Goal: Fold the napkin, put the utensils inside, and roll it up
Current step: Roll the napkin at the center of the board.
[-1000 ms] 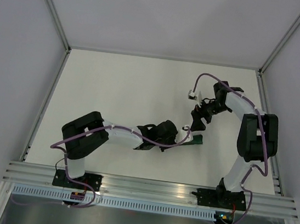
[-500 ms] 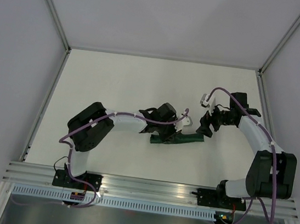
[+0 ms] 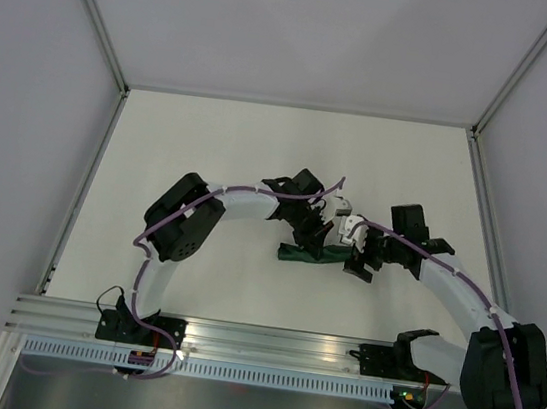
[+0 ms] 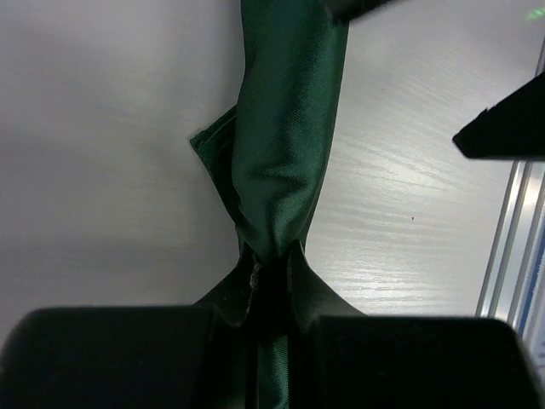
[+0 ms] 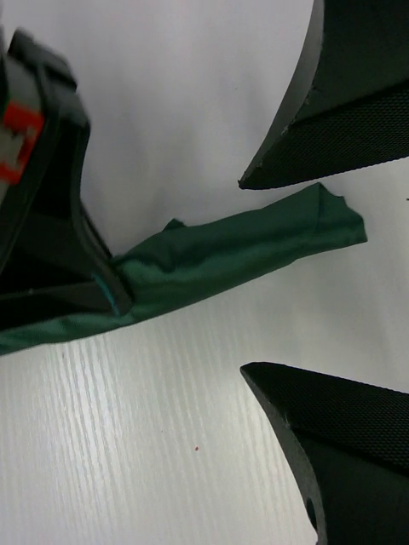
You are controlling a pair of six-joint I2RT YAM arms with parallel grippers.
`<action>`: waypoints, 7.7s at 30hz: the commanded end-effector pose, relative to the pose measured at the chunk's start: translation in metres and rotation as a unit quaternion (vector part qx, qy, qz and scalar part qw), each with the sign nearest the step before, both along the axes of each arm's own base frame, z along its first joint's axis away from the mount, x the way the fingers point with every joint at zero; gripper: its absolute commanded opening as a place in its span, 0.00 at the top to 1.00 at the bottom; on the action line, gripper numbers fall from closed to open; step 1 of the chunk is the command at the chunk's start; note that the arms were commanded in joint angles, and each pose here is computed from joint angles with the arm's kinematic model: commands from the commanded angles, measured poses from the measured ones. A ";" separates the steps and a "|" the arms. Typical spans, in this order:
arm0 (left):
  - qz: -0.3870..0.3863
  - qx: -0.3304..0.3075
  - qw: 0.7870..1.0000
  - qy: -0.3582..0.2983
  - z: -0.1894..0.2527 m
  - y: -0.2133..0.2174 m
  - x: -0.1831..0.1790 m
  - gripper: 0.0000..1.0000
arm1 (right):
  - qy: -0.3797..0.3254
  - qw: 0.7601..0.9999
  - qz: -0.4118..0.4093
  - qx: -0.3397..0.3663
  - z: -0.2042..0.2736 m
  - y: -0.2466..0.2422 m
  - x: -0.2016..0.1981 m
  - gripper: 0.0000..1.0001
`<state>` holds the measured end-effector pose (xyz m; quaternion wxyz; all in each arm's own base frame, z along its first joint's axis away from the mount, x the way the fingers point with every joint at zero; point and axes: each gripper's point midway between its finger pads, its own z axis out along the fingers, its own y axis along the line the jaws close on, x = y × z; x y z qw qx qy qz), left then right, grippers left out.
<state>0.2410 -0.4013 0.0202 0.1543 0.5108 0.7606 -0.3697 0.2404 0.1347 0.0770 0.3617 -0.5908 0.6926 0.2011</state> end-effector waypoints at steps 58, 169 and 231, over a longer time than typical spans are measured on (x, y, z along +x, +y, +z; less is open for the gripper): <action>0.227 -0.050 0.965 0.123 0.084 0.071 0.104 0.59 | 0.115 0.982 0.018 -0.145 -0.082 0.069 -0.016 0.62; 0.588 -0.043 0.799 0.118 0.016 0.148 0.178 0.73 | 0.410 0.836 -0.351 0.098 -0.052 0.171 0.165 0.45; 0.576 -0.041 0.807 0.128 0.019 0.136 0.193 0.74 | 0.475 0.799 -0.323 0.180 -0.020 0.179 0.174 0.46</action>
